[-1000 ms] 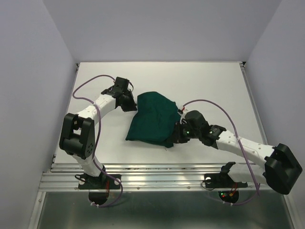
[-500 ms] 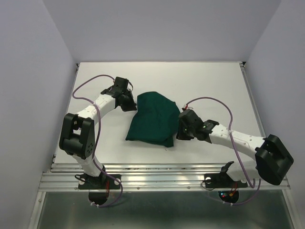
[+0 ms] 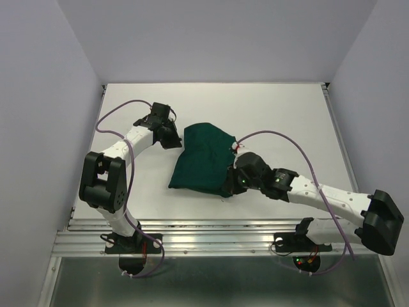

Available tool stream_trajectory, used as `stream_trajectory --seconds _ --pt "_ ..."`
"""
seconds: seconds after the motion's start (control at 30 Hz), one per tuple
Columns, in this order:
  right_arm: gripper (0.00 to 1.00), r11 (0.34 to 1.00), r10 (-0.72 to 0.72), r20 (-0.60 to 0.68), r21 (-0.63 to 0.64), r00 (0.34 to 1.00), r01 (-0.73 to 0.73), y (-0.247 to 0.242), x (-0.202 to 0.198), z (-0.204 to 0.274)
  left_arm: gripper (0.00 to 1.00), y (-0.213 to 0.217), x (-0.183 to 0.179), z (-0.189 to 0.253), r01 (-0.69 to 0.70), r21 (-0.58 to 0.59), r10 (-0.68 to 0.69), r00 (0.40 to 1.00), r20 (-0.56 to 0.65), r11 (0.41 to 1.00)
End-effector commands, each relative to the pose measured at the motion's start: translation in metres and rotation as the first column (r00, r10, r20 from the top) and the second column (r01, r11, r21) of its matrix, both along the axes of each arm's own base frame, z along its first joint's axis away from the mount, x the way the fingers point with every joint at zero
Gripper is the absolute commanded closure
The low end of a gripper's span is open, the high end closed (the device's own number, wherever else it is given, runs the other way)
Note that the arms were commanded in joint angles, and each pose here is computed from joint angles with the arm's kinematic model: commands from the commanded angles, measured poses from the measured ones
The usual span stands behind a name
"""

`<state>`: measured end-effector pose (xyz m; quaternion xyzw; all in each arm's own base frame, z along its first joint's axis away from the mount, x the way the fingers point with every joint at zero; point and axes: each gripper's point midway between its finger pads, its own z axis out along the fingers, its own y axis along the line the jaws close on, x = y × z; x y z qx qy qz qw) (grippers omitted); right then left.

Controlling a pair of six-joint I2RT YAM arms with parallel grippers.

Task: Prepare the surgical pack
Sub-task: Pack the surgical kit at the center of the board.

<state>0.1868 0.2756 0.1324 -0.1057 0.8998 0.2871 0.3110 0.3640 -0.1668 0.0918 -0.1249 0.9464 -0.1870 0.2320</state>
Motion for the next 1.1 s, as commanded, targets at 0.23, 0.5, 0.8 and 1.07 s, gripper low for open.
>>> stream_trajectory --seconds 0.23,0.5,0.8,1.07 --pt "0.86 0.996 -0.022 0.016 -0.086 1.000 0.024 0.020 0.014 -0.019 1.00 0.004 0.002 0.014 0.012 -0.012 -0.012 0.999 0.044 1.000" --pt "0.88 0.894 -0.321 0.048 -0.313 0.946 0.320 -0.030 0.037 -0.047 1.00 0.002 0.002 0.011 0.020 -0.020 -0.019 0.999 0.041 1.000" --pt "0.89 0.847 -0.368 0.012 -0.408 0.930 0.341 -0.046 0.027 -0.073 1.00 0.002 0.003 0.009 0.025 -0.025 -0.024 0.999 0.040 0.999" --pt "0.85 0.816 -0.524 0.020 -0.275 0.851 0.509 -0.103 0.056 -0.041 1.00 0.011 0.004 0.017 0.009 -0.020 -0.007 0.998 0.059 1.000"
